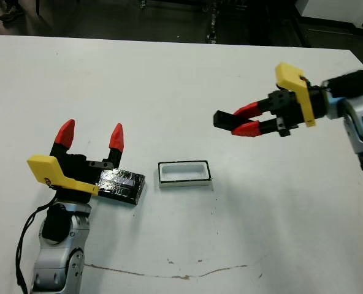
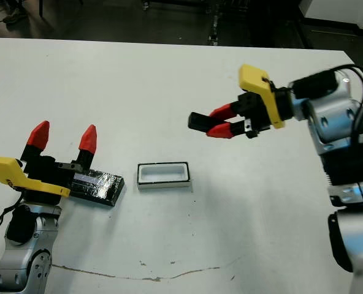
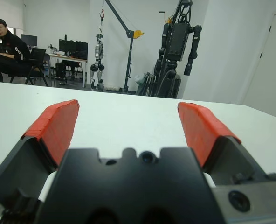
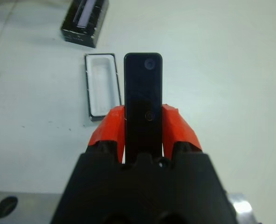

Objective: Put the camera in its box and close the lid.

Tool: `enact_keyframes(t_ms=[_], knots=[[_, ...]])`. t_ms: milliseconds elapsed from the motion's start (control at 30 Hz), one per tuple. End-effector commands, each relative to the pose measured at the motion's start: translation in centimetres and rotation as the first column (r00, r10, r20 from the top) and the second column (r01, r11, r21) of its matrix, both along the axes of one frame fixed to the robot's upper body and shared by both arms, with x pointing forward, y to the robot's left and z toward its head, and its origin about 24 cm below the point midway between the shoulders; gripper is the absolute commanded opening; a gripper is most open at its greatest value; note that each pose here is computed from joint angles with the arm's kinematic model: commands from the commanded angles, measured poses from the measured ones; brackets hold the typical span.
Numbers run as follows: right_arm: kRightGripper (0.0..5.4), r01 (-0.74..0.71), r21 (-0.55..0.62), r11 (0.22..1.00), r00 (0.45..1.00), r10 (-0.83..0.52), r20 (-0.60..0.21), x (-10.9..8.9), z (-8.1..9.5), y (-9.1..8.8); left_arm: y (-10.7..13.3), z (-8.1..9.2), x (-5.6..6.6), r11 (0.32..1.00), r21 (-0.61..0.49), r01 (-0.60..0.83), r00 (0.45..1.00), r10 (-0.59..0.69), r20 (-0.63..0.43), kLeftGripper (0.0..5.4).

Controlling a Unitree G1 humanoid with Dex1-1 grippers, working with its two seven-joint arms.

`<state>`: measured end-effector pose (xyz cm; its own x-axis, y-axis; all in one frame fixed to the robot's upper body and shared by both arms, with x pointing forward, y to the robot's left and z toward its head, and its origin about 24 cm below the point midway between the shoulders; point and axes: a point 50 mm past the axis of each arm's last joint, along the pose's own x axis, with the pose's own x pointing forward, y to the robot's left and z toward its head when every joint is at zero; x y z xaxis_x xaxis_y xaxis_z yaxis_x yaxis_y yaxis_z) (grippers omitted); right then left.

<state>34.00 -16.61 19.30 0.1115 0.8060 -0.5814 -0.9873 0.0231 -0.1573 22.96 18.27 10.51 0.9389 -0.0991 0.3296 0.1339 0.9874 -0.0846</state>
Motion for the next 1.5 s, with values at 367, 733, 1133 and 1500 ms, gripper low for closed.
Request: enact_keyframes(t_ms=[367, 733, 1133, 1500], knots=[[1.67, -0.176, 0.018, 0.984, 0.980, 0.177, -0.092, 0.6, -3.2, 5.5, 0.0, -0.3, -0.1, 1.000, 0.000, -0.009, 1.000, 0.009, -0.021, 5.40], [1.67, -0.140, 0.029, 0.990, 0.977, 0.142, -0.159, 0.2, -5.6, 6.2, 0.0, -0.5, -0.2, 1.000, -0.004, -0.007, 1.000, 0.007, -0.029, 5.40], [1.67, -0.155, 0.033, 0.987, 0.971, 0.158, -0.179, -0.1, -6.3, 7.0, 0.1, -0.6, -0.2, 1.000, -0.004, -0.013, 0.999, 0.012, -0.029, 5.40], [1.67, -0.152, 0.038, 0.988, 0.961, 0.157, -0.226, -0.4, -6.9, 7.0, 0.1, -0.6, -0.3, 1.000, -0.003, -0.011, 1.000, 0.011, -0.028, 5.40]])
